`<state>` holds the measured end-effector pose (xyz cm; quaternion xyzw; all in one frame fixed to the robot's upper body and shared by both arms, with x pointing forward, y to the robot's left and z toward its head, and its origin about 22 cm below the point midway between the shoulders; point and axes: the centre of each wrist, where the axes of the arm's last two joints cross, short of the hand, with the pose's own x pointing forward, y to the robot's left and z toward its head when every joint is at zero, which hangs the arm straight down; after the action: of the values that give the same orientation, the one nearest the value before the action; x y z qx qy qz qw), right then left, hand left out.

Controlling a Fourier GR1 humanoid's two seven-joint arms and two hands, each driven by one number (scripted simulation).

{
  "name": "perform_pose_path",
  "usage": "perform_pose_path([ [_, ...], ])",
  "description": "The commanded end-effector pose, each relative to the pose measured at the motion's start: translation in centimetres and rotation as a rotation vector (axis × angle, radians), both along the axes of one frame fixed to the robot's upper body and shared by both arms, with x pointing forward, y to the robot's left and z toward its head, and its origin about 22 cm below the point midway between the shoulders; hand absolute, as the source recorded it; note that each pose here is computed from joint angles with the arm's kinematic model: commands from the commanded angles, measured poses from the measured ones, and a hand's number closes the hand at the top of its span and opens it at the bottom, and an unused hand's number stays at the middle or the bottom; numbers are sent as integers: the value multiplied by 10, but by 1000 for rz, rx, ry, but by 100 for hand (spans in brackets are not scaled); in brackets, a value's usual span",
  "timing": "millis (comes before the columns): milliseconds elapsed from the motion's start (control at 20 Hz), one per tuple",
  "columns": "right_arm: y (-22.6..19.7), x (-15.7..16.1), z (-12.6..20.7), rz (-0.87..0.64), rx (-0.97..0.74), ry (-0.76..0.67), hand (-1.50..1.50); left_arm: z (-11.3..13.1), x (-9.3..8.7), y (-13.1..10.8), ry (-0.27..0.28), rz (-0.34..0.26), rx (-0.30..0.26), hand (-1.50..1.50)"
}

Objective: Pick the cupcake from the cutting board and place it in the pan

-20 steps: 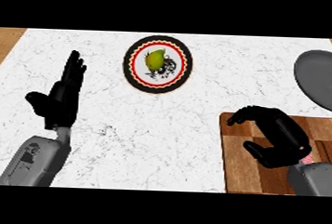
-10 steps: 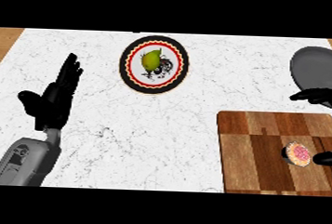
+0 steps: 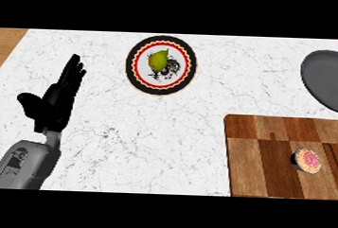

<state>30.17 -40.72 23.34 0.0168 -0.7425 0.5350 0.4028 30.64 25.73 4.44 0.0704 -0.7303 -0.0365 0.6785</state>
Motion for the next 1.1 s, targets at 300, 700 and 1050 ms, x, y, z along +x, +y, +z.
perform_pose_path([
  [300, -8, 3, 28, 264, -89, -59, -150, -11, -7, -5, 5, -16, -17, 0],
  [700, 15, 3, 14, 382, -126, 37, -150, 3, 1, 4, 4, -2, -2, 0],
  [1050, 15, -11, -26, 420, -230, 57, -150, 6, -8, 8, 15, 36, -10, 0],
])
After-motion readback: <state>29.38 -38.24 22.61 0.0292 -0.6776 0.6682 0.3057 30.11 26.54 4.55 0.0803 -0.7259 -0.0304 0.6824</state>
